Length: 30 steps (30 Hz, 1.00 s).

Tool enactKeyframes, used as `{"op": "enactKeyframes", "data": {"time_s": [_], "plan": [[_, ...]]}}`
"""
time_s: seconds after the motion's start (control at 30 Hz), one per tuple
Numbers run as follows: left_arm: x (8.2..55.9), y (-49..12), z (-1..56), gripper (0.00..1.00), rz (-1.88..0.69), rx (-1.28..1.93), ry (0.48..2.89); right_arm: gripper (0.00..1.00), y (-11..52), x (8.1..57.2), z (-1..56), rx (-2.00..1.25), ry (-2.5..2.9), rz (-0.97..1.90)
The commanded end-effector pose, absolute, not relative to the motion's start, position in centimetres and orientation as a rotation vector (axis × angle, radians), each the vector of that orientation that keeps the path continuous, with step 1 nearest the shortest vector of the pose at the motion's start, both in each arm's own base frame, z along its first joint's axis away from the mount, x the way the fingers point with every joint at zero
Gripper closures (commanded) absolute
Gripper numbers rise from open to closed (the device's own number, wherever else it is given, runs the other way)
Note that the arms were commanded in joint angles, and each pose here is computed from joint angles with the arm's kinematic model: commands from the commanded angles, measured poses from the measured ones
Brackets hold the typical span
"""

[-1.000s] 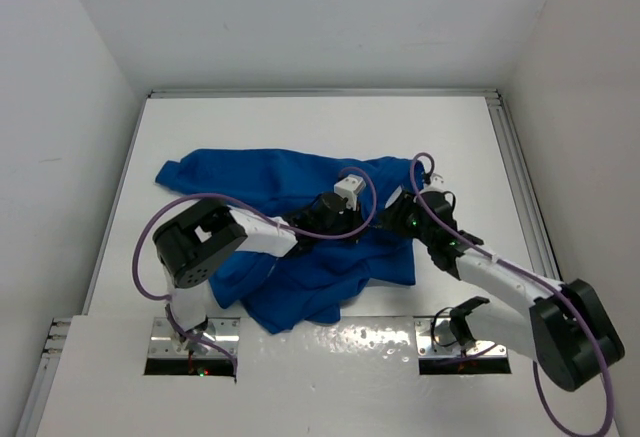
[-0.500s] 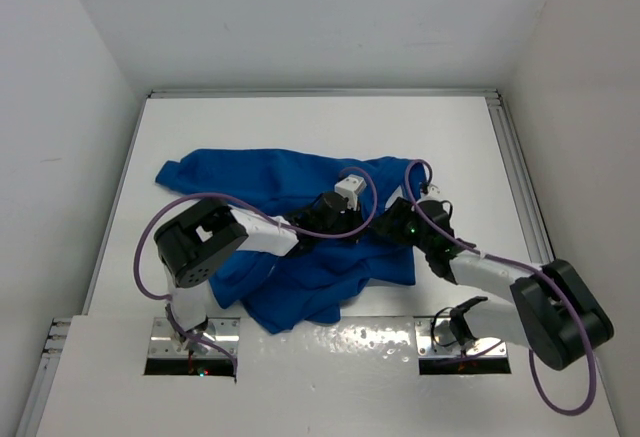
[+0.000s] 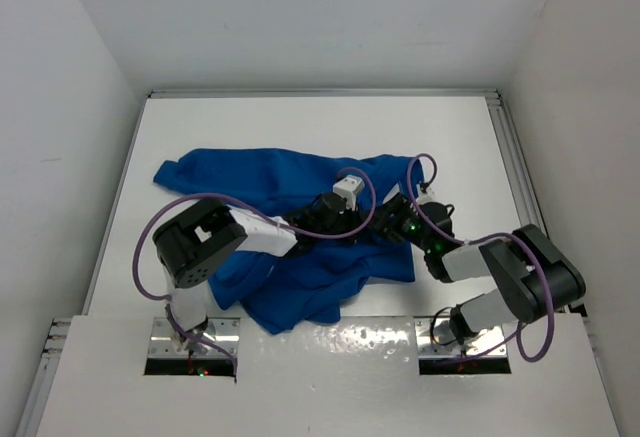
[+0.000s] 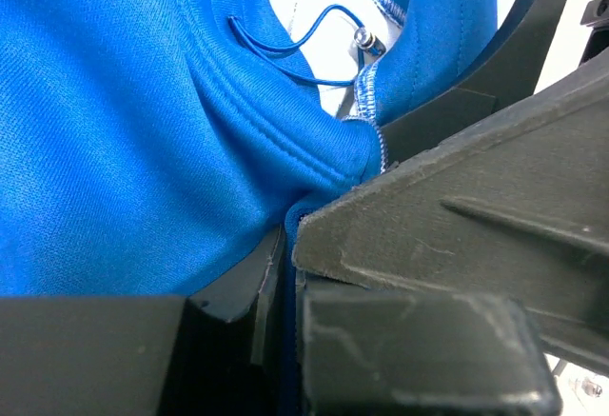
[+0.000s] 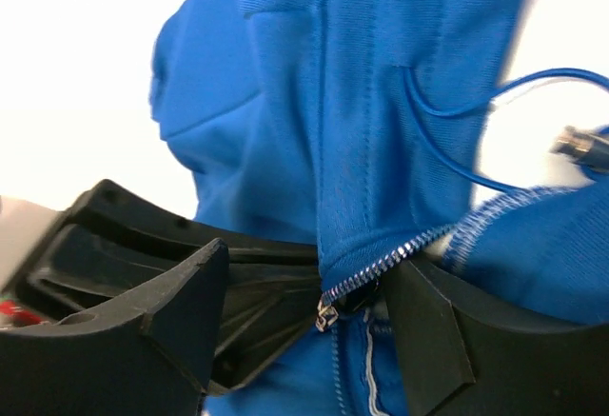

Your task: Zip up the jacket

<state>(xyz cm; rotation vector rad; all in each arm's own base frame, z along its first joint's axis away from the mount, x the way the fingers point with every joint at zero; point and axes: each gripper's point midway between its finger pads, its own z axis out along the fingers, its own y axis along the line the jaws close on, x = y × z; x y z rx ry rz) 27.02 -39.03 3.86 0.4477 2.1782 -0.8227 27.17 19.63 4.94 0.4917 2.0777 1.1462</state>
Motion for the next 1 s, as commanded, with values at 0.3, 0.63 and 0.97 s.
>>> {"op": "enactKeyframes", "data": {"time_s": [0.3,0.63,0.97], "plan": [[27.8,-38.7,7.3,1.0,-0.81,0.414,2.08,0.41,20.9,25.0,9.8,0.366,1.958,1.329],[27.7,-39.0,6.4,1.0,-0.818,0.421,2.108,0.42,20.2,23.8,10.5,0.315,1.934,1.297],[27.5,-39.2,6.5,1.0,-0.836,0.426,2.102,0.46,18.3,24.3,6.7,0.372,2.08,1.078]]}}
